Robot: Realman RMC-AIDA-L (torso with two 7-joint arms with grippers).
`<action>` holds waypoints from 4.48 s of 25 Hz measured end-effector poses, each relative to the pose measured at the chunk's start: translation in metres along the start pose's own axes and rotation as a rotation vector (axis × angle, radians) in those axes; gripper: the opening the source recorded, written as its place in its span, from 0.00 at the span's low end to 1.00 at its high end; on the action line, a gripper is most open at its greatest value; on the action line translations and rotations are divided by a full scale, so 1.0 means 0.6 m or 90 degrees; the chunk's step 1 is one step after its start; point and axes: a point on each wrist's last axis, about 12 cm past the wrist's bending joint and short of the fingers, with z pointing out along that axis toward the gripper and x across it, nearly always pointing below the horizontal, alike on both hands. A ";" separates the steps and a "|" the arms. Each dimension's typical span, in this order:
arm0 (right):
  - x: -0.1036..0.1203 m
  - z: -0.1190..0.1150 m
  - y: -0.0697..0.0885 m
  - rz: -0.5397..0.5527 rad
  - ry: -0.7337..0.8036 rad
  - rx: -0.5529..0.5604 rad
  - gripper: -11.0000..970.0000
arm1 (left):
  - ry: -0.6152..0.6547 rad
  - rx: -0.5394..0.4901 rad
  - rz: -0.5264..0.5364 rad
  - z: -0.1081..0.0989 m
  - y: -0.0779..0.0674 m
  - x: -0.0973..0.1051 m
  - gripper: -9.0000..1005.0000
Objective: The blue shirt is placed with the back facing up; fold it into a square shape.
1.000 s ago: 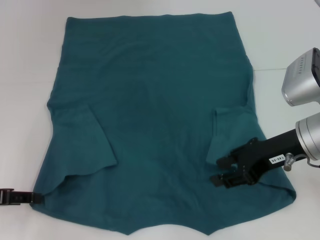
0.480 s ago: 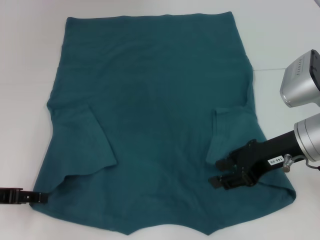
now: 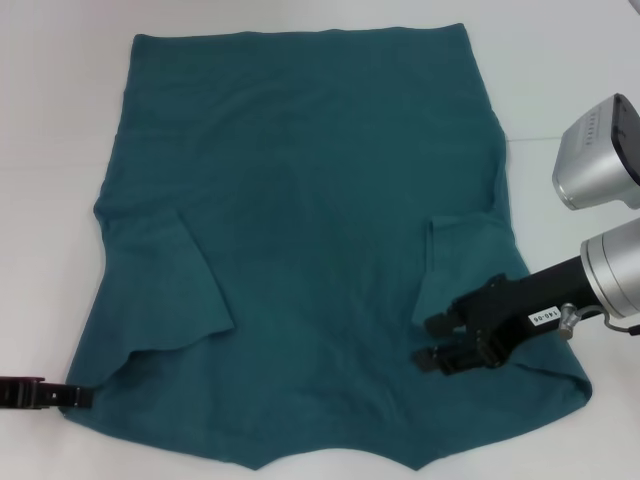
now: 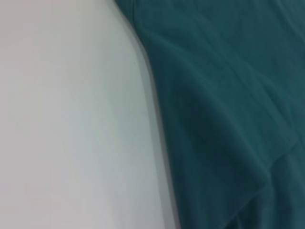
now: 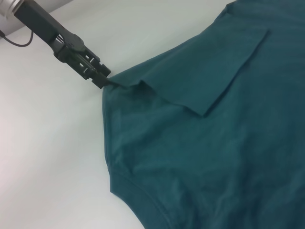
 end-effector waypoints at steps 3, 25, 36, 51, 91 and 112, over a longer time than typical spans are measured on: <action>-0.001 0.000 -0.001 -0.002 -0.001 0.002 0.57 | 0.003 0.004 0.003 0.005 -0.003 -0.003 0.65; -0.007 0.003 -0.004 -0.007 -0.003 0.006 0.57 | 0.020 -0.001 0.014 0.011 -0.010 -0.012 0.65; -0.008 0.003 -0.005 -0.004 -0.006 0.010 0.57 | 0.027 0.007 0.034 0.027 -0.026 -0.014 0.64; -0.006 0.001 -0.006 0.004 -0.009 0.012 0.57 | 0.024 0.014 0.039 0.033 -0.038 -0.019 0.05; 0.075 -0.096 -0.036 0.402 0.229 0.312 0.57 | 0.031 0.044 0.042 0.040 -0.048 -0.015 0.06; 0.065 -0.034 -0.039 0.363 0.263 0.297 0.56 | 0.035 0.042 0.042 0.047 -0.047 -0.018 0.06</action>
